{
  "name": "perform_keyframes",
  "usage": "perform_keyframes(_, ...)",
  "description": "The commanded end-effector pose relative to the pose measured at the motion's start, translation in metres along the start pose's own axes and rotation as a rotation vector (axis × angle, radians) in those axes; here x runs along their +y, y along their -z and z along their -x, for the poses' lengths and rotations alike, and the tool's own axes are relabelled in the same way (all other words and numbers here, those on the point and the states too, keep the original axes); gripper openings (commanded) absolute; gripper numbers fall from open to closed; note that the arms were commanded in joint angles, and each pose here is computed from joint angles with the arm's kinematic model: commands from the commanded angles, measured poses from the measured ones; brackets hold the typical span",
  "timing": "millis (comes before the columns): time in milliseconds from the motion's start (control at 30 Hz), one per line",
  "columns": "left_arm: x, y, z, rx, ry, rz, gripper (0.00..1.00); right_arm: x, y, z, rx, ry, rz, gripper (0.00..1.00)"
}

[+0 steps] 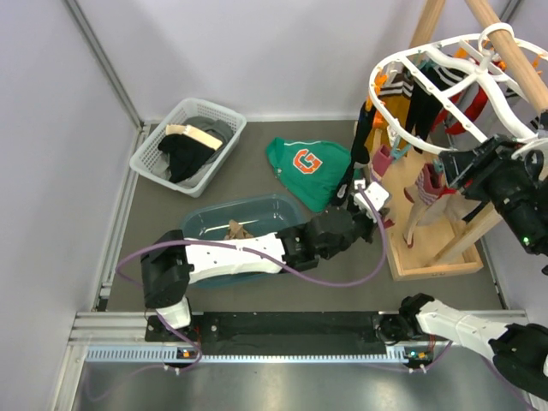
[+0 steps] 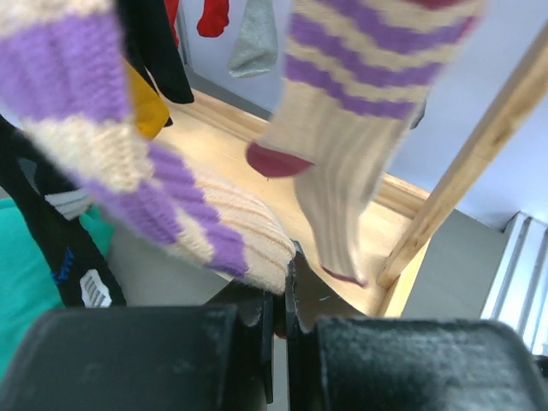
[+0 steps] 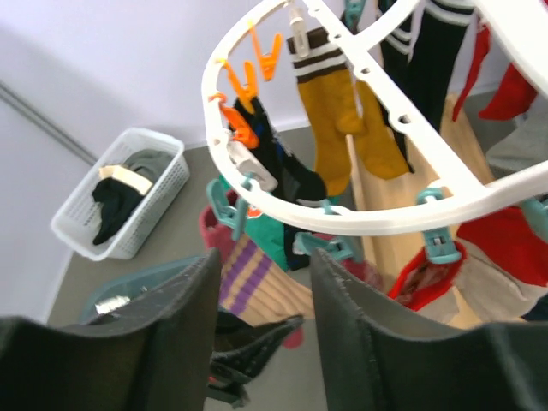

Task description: Remove the socks clipped to the hanger

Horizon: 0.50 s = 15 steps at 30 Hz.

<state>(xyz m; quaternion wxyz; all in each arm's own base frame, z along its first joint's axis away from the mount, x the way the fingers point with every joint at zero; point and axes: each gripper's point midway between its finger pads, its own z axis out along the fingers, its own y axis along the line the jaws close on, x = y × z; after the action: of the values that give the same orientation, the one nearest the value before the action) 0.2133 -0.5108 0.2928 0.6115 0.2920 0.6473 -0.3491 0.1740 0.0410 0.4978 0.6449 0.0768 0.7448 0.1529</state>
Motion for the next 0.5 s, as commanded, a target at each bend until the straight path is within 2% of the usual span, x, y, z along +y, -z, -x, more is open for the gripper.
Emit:
perform_keyframes(0,0.005,0.009,0.039,-0.105,-0.039,0.076,0.0,0.016,-0.008,-0.003,0.053,-0.035,0.031,0.48)
perform_keyframes(100,0.003,0.012,0.04,-0.107,-0.046,0.083,0.0,0.024,-0.015,-0.005,0.074,-0.057,0.039,0.54)
perform_keyframes(467,0.001,0.015,0.041,-0.104,-0.045,0.098,0.0,0.032,-0.043,-0.024,0.106,-0.128,-0.005,0.62)
